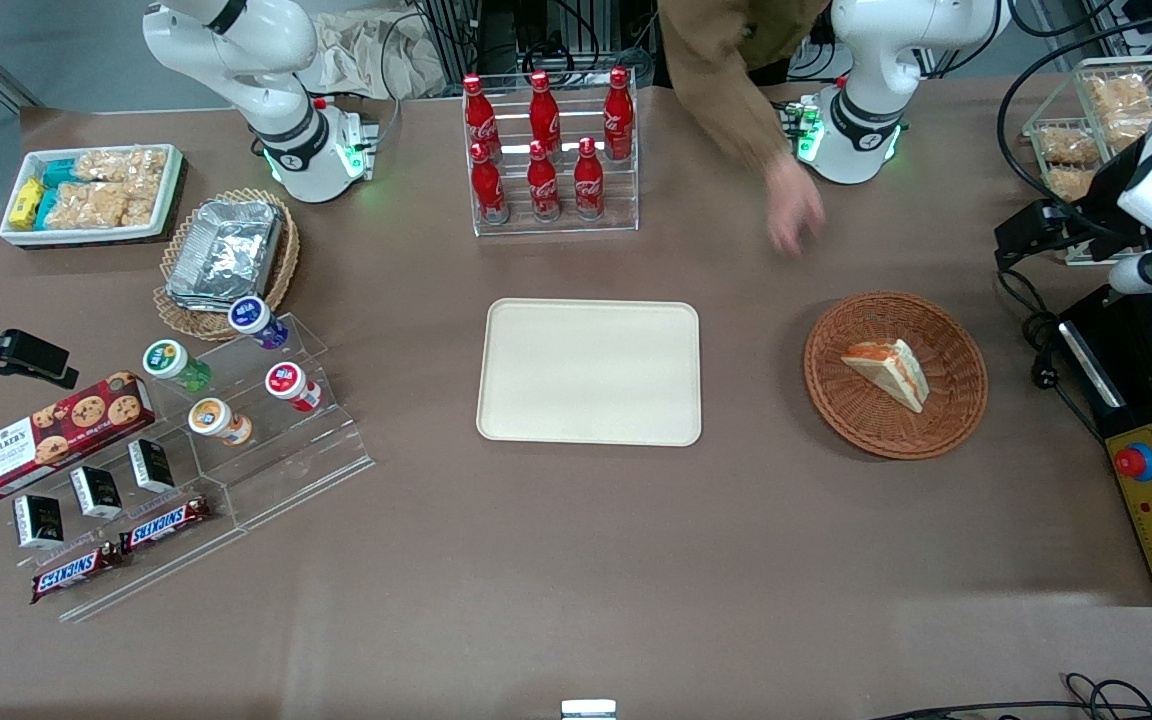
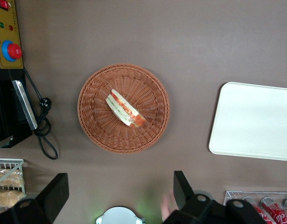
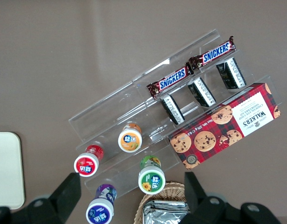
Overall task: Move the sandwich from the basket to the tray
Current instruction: 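Move the left gripper over the wrapped sandwich in the wicker basket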
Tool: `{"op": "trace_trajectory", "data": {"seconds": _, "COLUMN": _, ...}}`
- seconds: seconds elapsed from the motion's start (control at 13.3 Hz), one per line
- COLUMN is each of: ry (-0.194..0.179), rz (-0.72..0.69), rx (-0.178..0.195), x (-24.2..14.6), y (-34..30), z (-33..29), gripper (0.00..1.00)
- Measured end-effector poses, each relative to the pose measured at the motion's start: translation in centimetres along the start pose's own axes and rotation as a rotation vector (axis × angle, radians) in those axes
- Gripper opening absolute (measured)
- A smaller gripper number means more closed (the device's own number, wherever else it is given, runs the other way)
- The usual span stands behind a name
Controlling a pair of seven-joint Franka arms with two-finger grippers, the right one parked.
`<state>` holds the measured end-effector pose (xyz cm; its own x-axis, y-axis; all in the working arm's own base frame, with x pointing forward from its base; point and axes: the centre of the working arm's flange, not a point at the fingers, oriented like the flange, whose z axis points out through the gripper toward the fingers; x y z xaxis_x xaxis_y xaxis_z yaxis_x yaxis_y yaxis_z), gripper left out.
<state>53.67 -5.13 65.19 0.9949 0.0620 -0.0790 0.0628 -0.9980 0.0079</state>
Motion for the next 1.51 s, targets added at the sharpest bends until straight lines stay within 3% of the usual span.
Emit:
{"op": "trace_trajectory", "data": {"seconds": 0.3, "ry": -0.008, "rz": -0.036, "rx": 0.001, "x": 0.3, "y": -0.5, "z": 0.4, "gripper": 1.00}}
{"op": "trace_trajectory", "data": {"seconds": 0.53, "ry": -0.026, "rz": -0.327, "rx": 0.014, "x": 1.6, "y": -1.3, "z": 2.2, "gripper": 1.00}}
{"op": "trace_trajectory", "data": {"seconds": 0.68, "ry": -0.030, "rz": -0.540, "rx": 0.048, "x": 2.4, "y": -1.6, "z": 4.8, "gripper": 1.00}}
{"op": "trace_trajectory", "data": {"seconds": 0.83, "ry": 0.001, "rz": -0.659, "rx": 0.051, "x": 2.9, "y": -1.7, "z": 8.4, "gripper": 1.00}}
{"op": "trace_trajectory", "data": {"seconds": 1.05, "ry": 0.076, "rz": -0.779, "rx": 0.023, "x": 0.6, "y": -2.3, "z": 16.0, "gripper": 1.00}}
{"op": "trace_trajectory", "data": {"seconds": 1.28, "ry": 0.076, "rz": -0.882, "rx": 0.015, "x": -2.5, "y": -2.7, "z": 22.1, "gripper": 1.00}}
{"op": "trace_trajectory", "data": {"seconds": 1.51, "ry": 0.101, "rz": -0.963, "rx": -0.008, "x": -3.1, "y": -3.0, "z": 26.1, "gripper": 1.00}}
